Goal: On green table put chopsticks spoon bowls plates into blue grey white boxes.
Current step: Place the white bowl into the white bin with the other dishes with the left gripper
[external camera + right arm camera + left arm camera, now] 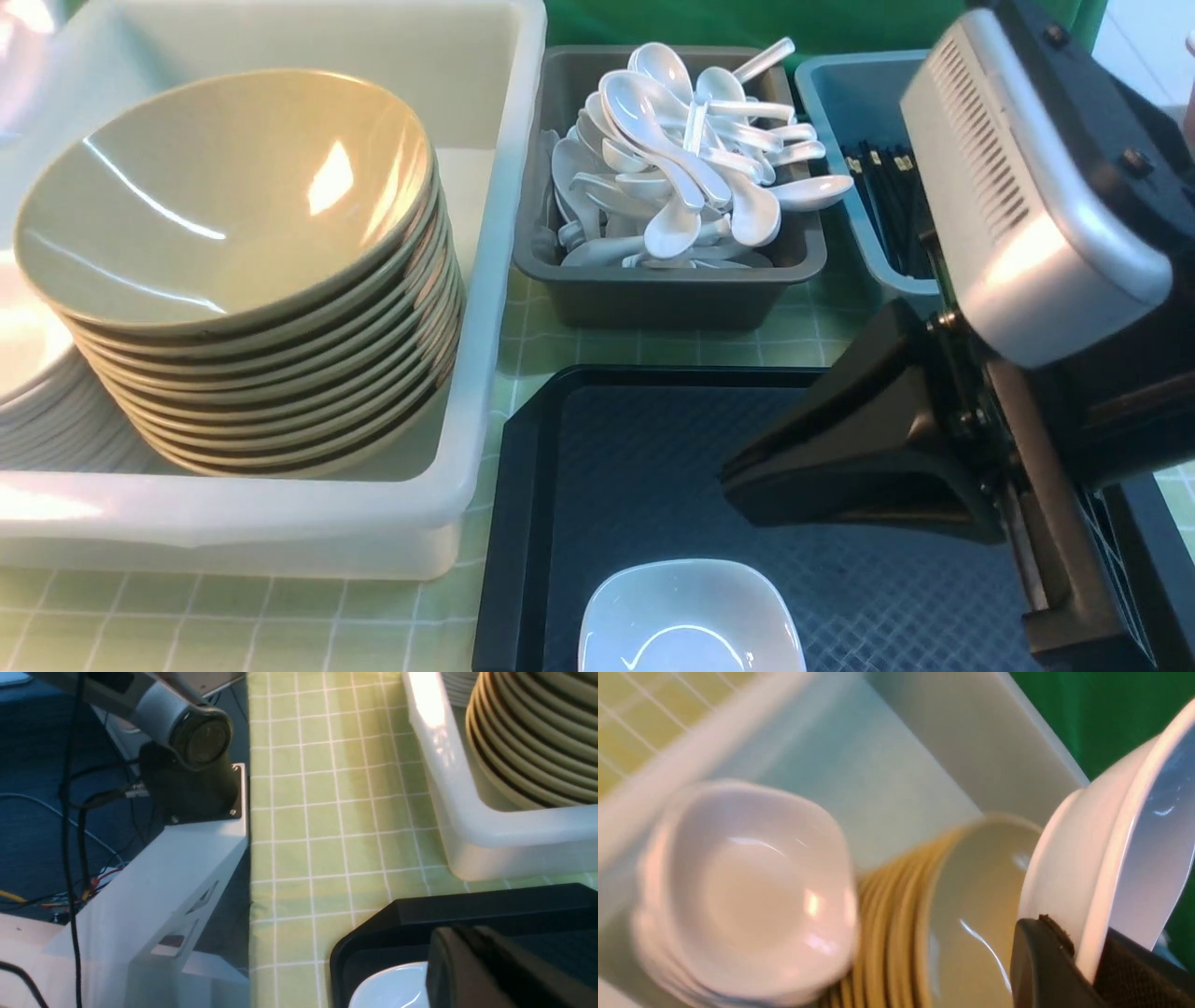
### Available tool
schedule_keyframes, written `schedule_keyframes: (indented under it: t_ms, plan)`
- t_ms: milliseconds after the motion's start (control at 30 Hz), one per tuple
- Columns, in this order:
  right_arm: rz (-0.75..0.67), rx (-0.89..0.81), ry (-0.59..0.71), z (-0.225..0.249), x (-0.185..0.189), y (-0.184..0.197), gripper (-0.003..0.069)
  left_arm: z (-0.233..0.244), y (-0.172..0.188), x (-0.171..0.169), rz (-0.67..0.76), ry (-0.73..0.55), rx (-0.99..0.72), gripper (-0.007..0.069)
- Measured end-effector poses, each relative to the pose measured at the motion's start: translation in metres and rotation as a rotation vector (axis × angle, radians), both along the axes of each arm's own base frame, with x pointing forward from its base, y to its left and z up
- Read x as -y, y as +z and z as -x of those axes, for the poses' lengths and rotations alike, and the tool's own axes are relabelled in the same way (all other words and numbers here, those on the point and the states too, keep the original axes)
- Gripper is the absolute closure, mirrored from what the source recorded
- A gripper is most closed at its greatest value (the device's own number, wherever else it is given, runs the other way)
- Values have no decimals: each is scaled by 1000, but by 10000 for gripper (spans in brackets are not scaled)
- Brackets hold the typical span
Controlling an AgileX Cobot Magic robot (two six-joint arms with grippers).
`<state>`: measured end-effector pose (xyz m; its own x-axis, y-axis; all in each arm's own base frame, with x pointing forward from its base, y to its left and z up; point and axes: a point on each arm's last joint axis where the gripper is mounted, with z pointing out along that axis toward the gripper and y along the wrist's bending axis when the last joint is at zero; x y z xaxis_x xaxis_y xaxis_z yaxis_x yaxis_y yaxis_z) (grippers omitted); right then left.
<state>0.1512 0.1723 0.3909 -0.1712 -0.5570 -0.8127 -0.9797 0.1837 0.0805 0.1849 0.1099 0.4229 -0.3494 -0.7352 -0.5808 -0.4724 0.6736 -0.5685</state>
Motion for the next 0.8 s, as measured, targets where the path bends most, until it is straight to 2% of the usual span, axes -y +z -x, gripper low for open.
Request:
schedule_keyframes:
  t_ms: [67,200,300,467,800]
  plan:
    - [0,0,0,0,0,0,630,0,-5,-27,33,96,-18,610]
    - [0,12,-10,-1,0,0,624,-10,-32,-50,85,108,-149,610]
    - [-8,27,-27,-3,0,1,622,-16,-59,-55,119,107,-250,610]
    - [-32,57,-63,-8,-1,3,621,-15,-86,-55,158,136,-297,610]
    - [-44,72,-82,-10,-1,4,612,-18,-107,-51,170,152,-311,608]
